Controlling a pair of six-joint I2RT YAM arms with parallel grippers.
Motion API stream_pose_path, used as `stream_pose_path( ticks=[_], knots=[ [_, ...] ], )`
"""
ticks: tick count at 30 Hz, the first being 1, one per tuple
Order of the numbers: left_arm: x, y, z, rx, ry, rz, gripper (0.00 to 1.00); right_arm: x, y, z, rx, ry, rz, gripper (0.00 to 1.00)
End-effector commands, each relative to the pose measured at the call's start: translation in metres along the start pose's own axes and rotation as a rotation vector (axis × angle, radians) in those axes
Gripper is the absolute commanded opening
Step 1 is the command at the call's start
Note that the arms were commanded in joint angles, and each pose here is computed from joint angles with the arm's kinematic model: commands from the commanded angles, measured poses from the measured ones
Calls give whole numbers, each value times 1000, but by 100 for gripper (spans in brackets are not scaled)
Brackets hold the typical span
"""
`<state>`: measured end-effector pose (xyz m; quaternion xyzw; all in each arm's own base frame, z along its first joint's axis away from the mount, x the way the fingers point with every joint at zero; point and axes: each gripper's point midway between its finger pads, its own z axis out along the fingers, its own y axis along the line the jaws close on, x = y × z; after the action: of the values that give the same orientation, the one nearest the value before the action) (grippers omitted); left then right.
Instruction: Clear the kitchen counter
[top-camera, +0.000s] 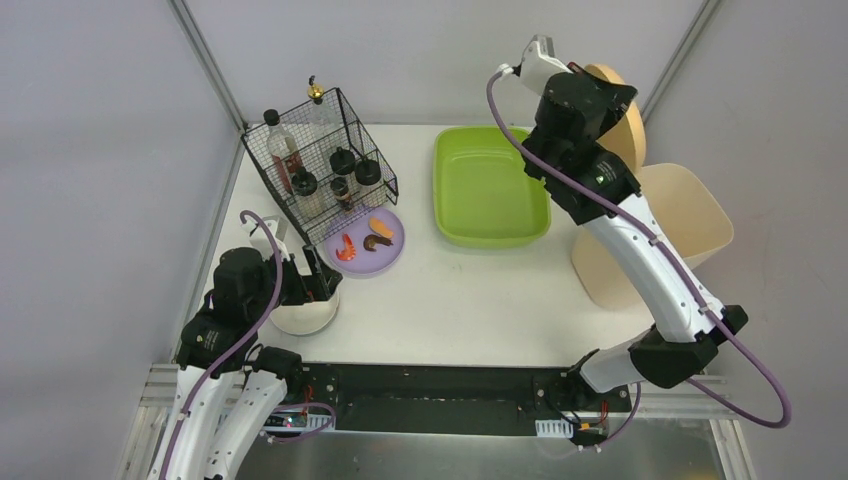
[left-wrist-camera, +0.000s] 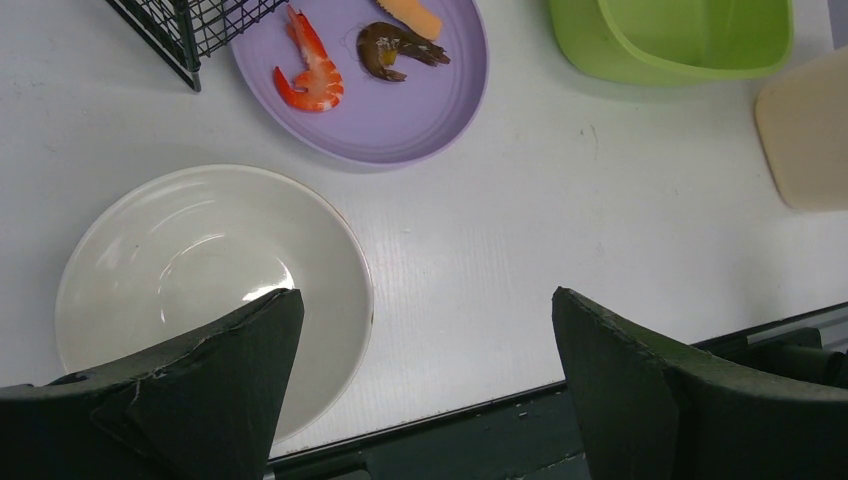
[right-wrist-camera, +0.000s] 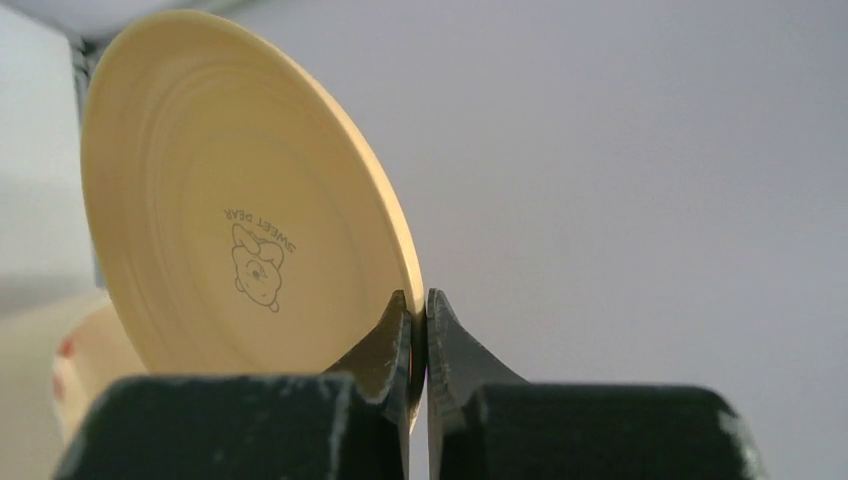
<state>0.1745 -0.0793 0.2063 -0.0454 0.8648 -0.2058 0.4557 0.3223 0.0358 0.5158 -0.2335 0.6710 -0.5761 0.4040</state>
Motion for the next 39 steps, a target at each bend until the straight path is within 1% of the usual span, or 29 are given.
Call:
stream_pose_path(
  ticks=[1,2,3,4,5,6,7,10,12,13,14,15,16,26,30,32,34,35,37,39],
  knots=[
    [-5,-4,3,20,-18,8,100,7,-39,-10,126,-39,563,0],
    [-5,-4,3,21,-19,9,100,7,-41,-11,143,-47,644,49],
    [-5,-4,3,19,-17,9,100,-49,-68,-11,174,-395,680,3],
    [-5,-4,3,18,-17,10,100,-59,-54,-11,75,-376,1528,0],
    [-6,-4,3,18,-19,10,100,-36,-64,-9,183,-316,1052,0],
    [-5,-4,3,17,-17,9,100,-32,-70,-10,223,-311,966,0],
    [-6,-4,3,16,-17,10,100,-30,-73,-12,239,-323,930,0],
    [-5,-4,4,16,-11,9,100,-23,-71,-13,224,-314,923,0],
    [-5,-3,5,12,-9,8,100,-28,-58,-13,181,-326,903,0],
    [-5,-3,5,12,-10,8,100,-30,-49,-12,140,-326,921,0],
    [-4,-3,5,11,-8,8,100,-35,-31,-11,61,-317,885,0],
    [-5,-3,5,10,-9,8,100,-37,-29,-13,19,-321,961,0],
    [-4,-2,5,8,-10,8,100,-41,-16,-15,-52,-324,959,0],
    [-5,-1,6,2,-8,7,100,-62,46,-35,-430,-293,1139,0],
    [-4,-1,5,3,-8,8,100,-71,84,-55,-662,-269,1173,0],
    [-4,-1,6,4,-8,9,100,-77,105,-72,-809,-252,1184,0],
    [-5,-2,5,4,-9,9,100,-82,122,-87,-920,-249,1186,0],
    [-4,-1,6,4,-8,8,100,-85,126,-94,-971,-247,1214,0],
    [-4,-1,6,4,-8,9,100,-90,135,-102,-1027,-250,1242,0],
    [-5,-1,6,3,-8,8,100,-91,144,-99,-1014,-242,1260,0]
  ],
)
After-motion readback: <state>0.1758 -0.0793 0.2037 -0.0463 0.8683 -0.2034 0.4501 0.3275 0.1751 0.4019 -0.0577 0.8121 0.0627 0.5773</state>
